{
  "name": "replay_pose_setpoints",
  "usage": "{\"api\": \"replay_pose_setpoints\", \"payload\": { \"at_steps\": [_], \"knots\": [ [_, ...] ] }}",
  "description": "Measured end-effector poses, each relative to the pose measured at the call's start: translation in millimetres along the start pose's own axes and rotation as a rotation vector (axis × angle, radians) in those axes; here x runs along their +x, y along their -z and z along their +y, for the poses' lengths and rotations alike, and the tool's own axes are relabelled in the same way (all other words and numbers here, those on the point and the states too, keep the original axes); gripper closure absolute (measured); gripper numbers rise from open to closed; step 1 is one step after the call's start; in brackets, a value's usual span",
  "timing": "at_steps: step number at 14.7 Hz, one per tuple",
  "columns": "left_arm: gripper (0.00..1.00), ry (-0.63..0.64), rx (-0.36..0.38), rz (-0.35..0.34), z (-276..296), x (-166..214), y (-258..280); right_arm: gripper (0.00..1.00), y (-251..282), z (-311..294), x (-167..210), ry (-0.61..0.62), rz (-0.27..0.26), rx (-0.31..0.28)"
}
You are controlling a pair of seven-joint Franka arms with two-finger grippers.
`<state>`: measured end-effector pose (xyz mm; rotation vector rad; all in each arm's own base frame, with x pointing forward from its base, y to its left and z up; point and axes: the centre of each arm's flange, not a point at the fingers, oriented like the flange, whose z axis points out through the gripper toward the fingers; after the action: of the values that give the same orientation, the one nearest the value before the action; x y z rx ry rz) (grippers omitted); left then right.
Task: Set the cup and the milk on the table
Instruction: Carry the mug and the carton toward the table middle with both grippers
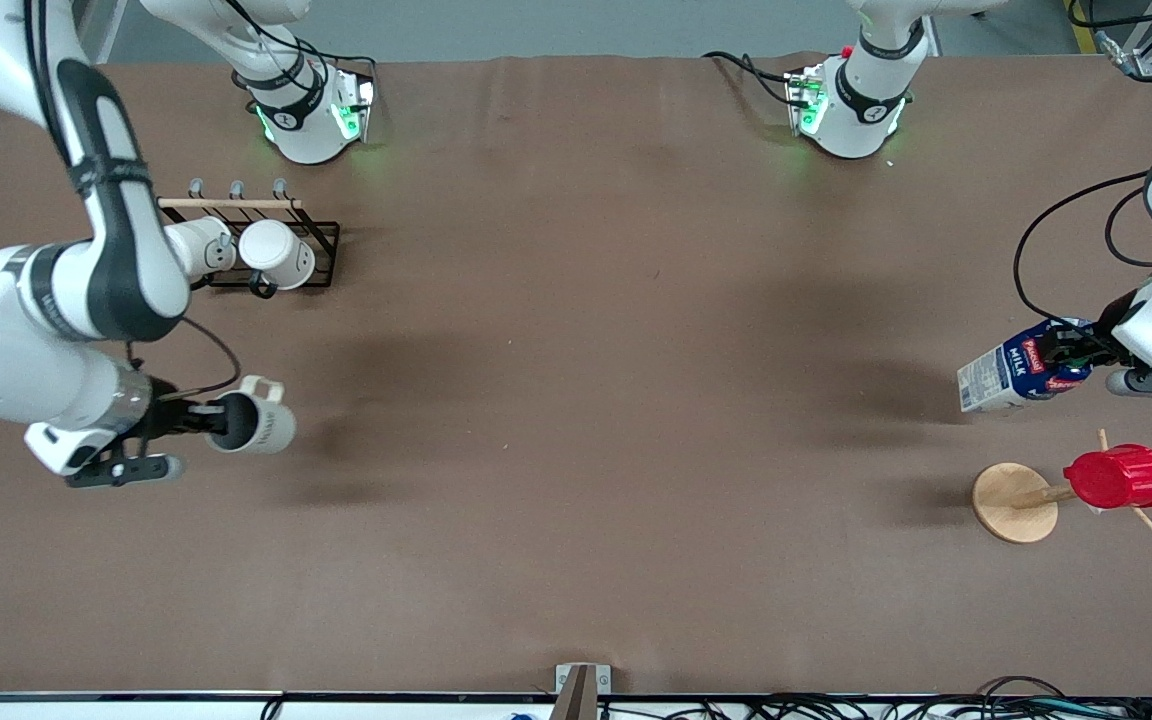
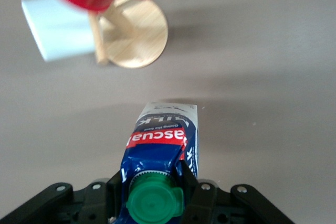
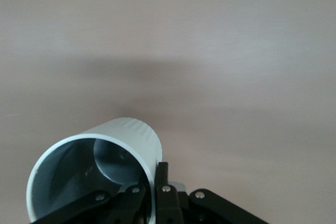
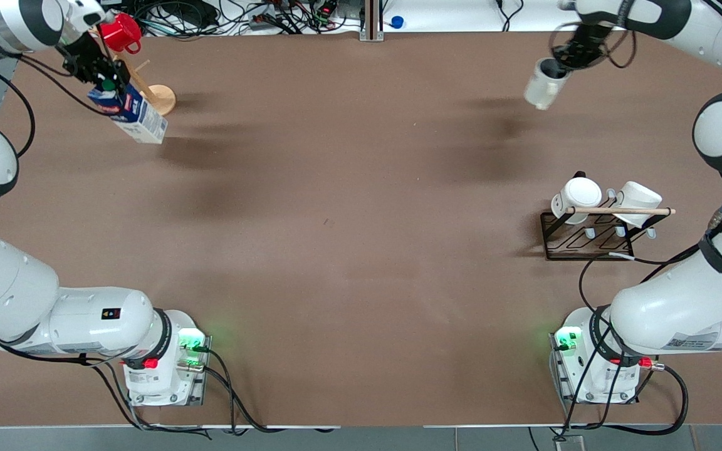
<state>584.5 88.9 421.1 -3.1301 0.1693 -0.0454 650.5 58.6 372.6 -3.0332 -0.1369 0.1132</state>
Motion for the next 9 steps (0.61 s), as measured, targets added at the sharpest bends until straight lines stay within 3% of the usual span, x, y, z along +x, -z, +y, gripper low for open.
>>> {"api": "replay_pose_setpoints", "payload": {
  "at_steps": [2, 4, 9],
  "knots": [
    [0.63, -0.031, -0.004, 0.014, 24.0, 9.6, 7.9, 0.96, -4.0, -65.3, -4.6, -0.006, -0.017, 0.025],
    [0.63, -0.028, -0.008, 0.021, 43.6, 15.1, 10.5, 0.96, -10.8, -128.8, -13.0, -0.005, -0.019, 0.006],
    [0.63, -0.077, -0.022, 0.035, 95.9, 28.3, 15.3, 0.96, -24.4, -269.3, -48.7, -0.052, 0.064, -0.082]
  ]
}}
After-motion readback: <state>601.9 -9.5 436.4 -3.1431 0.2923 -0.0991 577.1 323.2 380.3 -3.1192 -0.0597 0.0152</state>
